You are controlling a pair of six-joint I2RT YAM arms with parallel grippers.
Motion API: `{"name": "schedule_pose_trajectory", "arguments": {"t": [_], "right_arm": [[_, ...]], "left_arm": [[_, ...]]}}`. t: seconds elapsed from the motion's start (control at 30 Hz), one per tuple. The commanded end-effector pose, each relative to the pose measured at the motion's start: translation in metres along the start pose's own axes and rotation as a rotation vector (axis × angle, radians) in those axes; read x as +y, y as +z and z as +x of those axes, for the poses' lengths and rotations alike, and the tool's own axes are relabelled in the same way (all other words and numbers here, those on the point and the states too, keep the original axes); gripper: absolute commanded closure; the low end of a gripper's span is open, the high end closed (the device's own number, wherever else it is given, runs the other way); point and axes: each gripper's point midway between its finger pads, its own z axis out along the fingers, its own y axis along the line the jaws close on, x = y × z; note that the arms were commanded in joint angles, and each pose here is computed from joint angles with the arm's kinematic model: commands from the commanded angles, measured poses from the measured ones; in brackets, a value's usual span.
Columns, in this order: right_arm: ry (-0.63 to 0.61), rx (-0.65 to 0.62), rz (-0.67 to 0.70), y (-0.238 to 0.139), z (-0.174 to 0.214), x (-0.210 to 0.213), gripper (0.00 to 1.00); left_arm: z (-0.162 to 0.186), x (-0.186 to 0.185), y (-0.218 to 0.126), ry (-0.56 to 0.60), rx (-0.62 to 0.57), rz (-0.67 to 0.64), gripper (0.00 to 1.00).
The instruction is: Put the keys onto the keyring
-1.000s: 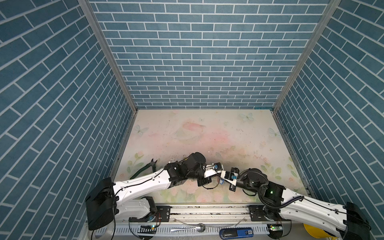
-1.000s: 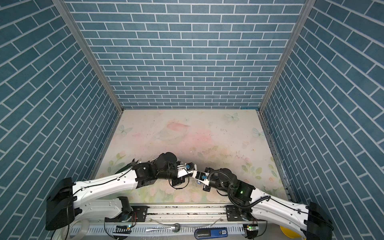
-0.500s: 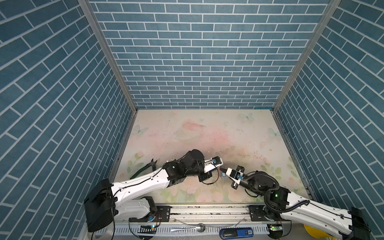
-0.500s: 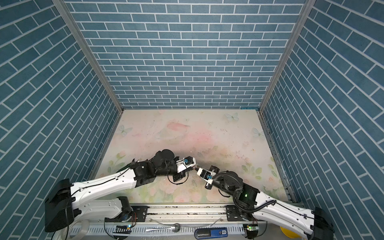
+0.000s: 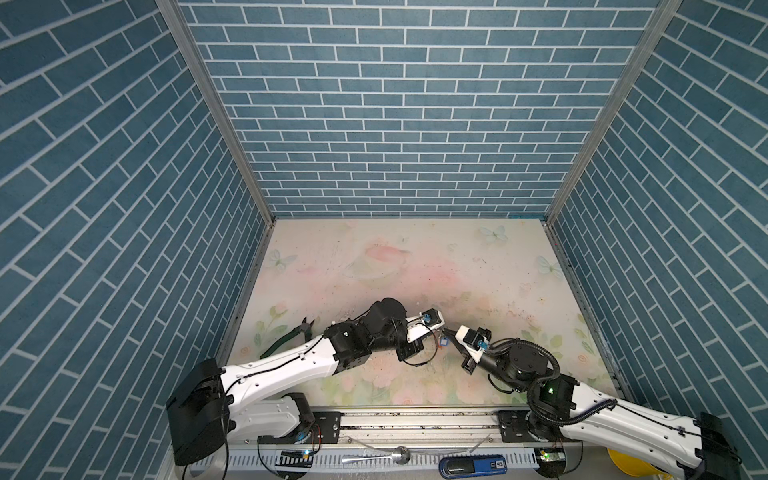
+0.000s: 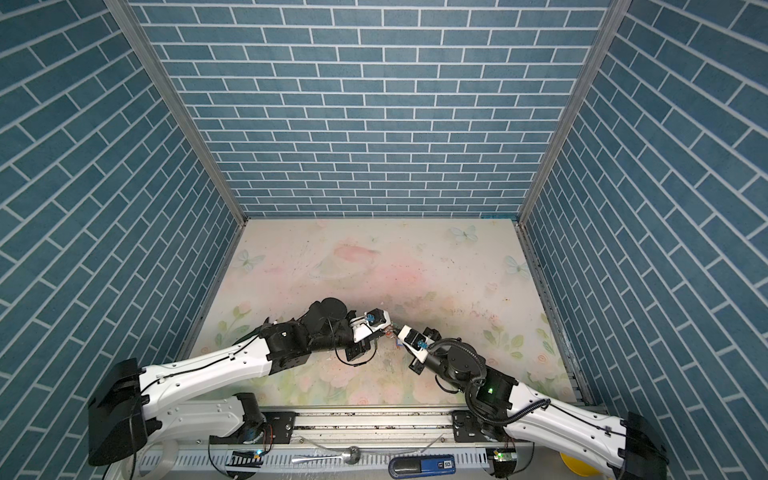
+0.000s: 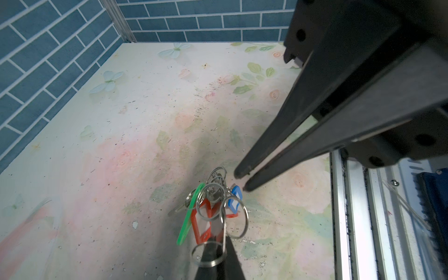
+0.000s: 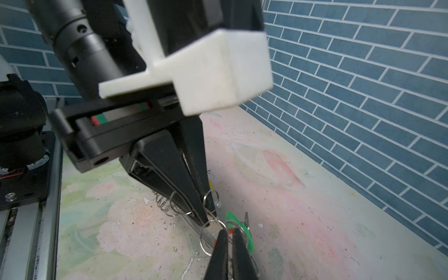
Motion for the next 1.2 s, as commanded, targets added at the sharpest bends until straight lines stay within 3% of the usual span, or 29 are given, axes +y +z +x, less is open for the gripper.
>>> {"name": "schedule_pose_trajectory", "arguments": {"t": [0.0,0.27,0.57,0.9,1.17], "right_arm": [[0.189,-0.033,0.028,-0.004,-0.014,-0.008,0.84],[0.564,-0.081,0.032,0.005,-0.005,-0.007,0.77],[0.852,-0.209,-0.011,0.018,-0.020,-0.008,0.76],[0.908,-0.366,-0.025,0.011,-0.039,-0.017,0.72],[0.925,-0.400,0.019,0.010,-0.045,-0.027,0.67]], "left_arm": [[-0.016,0.017,-0.008,-0.002,-0.087,-0.100,1.00],[-0.031,0.040,-0.020,-0.037,-0.248,-0.252,1.00],[-0.051,0.049,-0.027,-0.079,-0.409,-0.303,1.00],[-0.060,0.039,-0.034,-0.101,-0.482,-0.248,1.00],[-0.064,0.032,-0.037,-0.117,-0.516,-0.208,1.00]]}}
